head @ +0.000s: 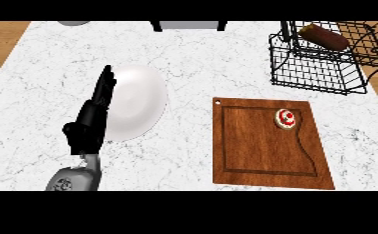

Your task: Pick the sweet potato from the cutting board and place it in the tiered basket

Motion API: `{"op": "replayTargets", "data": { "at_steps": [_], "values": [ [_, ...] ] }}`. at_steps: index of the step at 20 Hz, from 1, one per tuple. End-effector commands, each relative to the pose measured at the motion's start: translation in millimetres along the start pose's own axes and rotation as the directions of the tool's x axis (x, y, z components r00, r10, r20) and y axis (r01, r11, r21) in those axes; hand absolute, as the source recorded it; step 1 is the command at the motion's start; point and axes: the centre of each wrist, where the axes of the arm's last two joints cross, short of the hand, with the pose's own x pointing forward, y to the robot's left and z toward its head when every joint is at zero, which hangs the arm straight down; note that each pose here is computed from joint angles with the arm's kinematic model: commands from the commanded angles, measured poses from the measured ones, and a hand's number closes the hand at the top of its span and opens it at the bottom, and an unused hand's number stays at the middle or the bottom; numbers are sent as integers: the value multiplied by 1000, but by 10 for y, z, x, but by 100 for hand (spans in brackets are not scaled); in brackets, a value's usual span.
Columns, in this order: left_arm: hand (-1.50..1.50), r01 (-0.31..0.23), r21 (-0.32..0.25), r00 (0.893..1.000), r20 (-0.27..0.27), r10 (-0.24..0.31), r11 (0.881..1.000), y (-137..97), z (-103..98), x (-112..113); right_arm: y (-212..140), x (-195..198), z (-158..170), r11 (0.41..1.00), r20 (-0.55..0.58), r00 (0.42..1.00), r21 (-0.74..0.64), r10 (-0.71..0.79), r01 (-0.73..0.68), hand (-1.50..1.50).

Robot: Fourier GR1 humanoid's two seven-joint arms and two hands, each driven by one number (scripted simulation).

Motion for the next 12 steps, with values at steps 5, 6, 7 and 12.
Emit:
{"op": "replayTargets", "data": {
  "at_steps": [5, 6, 7, 12],
  "values": [
    [0, 18, 28, 1000, -9, -18, 999, 77, -73, -93, -838, -789, 43, 971, -73, 971, -91, -228, 221, -150],
    [0, -5, 36, 1000, -17, 6, 999, 82, -5, -20, -1023, -1105, 12, 972, -87, 970, -92, -226, 218, -150],
    [0, 9, 50, 1000, -14, -8, 999, -7, 46, -63, -1189, -1149, 92, 973, -80, 973, -97, -217, 209, -150],
    [0, 15, 48, 1000, -15, -14, 999, 12, 86, -13, -1729, -1941, 355, 972, -52, 972, -62, -231, 227, -150]
  ]
}}
